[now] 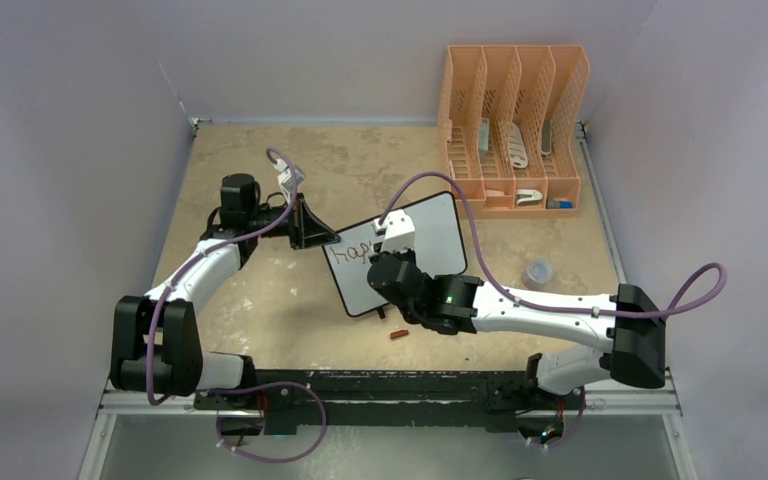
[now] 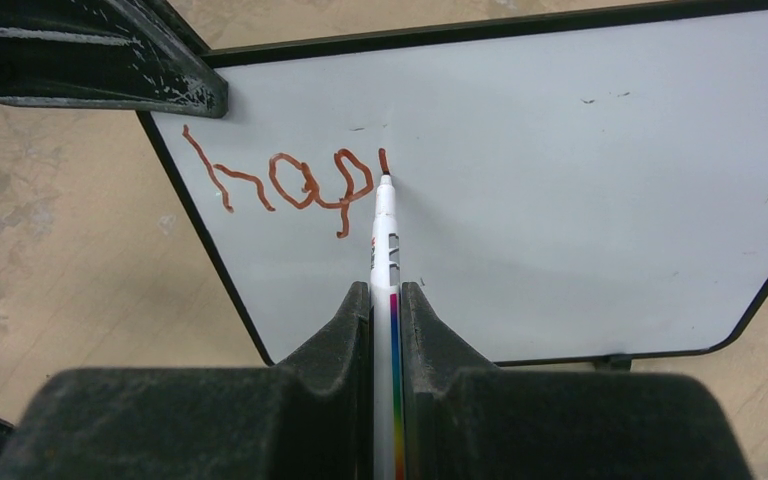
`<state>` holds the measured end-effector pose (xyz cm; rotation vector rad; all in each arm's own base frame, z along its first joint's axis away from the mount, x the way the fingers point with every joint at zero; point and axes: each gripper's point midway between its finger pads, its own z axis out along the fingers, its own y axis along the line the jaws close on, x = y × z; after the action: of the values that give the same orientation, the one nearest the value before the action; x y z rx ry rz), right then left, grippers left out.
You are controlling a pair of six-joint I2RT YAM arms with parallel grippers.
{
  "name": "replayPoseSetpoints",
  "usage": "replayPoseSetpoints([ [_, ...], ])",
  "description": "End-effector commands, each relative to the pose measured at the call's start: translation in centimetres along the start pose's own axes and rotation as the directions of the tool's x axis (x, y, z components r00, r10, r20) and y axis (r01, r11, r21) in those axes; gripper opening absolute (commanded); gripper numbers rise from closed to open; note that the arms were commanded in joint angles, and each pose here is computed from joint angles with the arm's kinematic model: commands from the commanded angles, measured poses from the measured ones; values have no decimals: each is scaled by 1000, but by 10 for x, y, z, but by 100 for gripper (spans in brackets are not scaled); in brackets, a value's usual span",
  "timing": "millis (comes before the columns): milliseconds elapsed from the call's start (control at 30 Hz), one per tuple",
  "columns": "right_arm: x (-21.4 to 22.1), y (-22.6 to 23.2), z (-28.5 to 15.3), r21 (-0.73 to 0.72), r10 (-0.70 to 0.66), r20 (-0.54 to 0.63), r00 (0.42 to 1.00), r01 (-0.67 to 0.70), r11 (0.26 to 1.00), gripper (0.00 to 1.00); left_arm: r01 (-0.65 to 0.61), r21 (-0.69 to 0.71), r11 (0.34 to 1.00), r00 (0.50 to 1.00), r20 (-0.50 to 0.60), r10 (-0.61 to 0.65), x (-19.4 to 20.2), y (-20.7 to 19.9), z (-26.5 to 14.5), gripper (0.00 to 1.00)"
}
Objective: Write a sentence on the whiteboard
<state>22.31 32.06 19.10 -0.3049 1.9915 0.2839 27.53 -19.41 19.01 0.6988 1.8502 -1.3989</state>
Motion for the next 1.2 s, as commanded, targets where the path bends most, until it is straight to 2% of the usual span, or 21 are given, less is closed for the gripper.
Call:
replayPoseSetpoints([
  [0,3,-4,0,29,24,-29,999,-23,999,0,2,33,999,1000,-27,-1,6,-5,5,0],
  [767,22,-5,-7,5,13,-104,995,-12,1000,0,5,31,1000,1000,-27,-5,6,-4,6,0],
  [1167,-20,-6,-19,-19,96,30,995,-95,995,0,7,30,1000,1000,-28,-6,6,-4,6,0],
])
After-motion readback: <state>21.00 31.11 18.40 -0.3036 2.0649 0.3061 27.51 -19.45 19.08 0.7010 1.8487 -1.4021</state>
